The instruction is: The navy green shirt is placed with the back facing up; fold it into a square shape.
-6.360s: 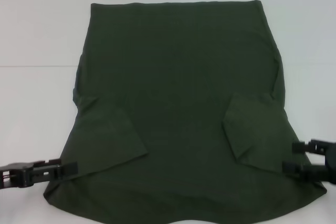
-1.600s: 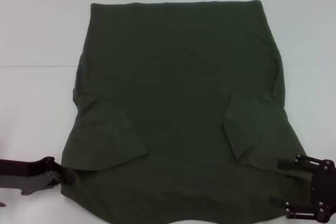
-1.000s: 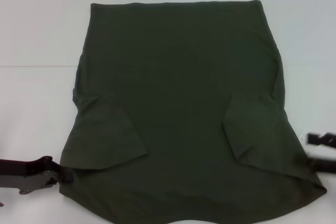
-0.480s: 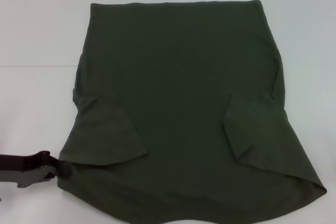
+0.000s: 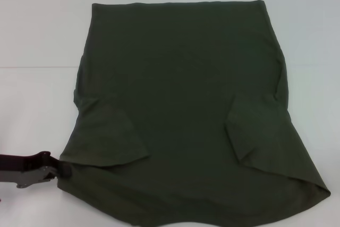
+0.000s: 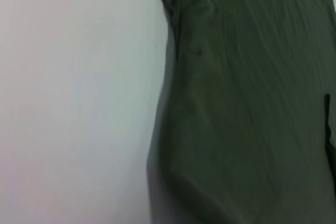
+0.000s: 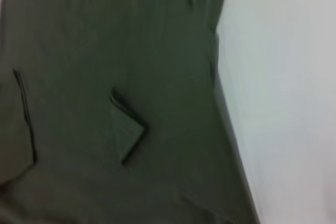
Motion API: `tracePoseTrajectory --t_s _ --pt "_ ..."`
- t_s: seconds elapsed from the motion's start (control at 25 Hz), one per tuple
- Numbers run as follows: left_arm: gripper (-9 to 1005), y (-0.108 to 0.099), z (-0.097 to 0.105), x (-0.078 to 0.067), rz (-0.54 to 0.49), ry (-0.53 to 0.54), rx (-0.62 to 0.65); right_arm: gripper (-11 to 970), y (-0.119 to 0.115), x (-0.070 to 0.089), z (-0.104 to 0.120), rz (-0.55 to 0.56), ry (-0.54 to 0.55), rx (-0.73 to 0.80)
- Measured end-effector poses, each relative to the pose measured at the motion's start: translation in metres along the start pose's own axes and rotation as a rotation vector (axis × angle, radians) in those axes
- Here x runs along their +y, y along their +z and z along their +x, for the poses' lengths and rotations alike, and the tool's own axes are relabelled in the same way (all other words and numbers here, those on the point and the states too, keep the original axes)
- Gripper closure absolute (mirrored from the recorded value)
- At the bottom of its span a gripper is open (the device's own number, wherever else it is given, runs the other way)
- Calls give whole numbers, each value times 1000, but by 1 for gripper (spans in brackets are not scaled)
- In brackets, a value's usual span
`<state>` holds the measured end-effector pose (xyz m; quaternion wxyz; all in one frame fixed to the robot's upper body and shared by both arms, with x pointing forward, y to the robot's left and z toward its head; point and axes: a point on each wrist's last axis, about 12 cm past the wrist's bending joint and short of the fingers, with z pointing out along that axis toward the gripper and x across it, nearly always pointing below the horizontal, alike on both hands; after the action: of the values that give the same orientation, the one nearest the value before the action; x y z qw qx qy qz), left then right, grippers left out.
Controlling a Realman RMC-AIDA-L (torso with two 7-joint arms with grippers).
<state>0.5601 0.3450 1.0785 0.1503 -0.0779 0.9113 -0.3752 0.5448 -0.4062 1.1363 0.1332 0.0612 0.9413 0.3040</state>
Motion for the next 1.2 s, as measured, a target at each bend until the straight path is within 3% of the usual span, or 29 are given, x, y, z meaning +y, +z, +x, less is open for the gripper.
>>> tracePoseTrajectory --t_s 0.36,1.2 --pt "967 1 2 2 2 -7 -3 76 29 6 0 35 -29 56" --pt "965 3 5 1 14 -2 -6 76 56 19 1 43 -102 103"
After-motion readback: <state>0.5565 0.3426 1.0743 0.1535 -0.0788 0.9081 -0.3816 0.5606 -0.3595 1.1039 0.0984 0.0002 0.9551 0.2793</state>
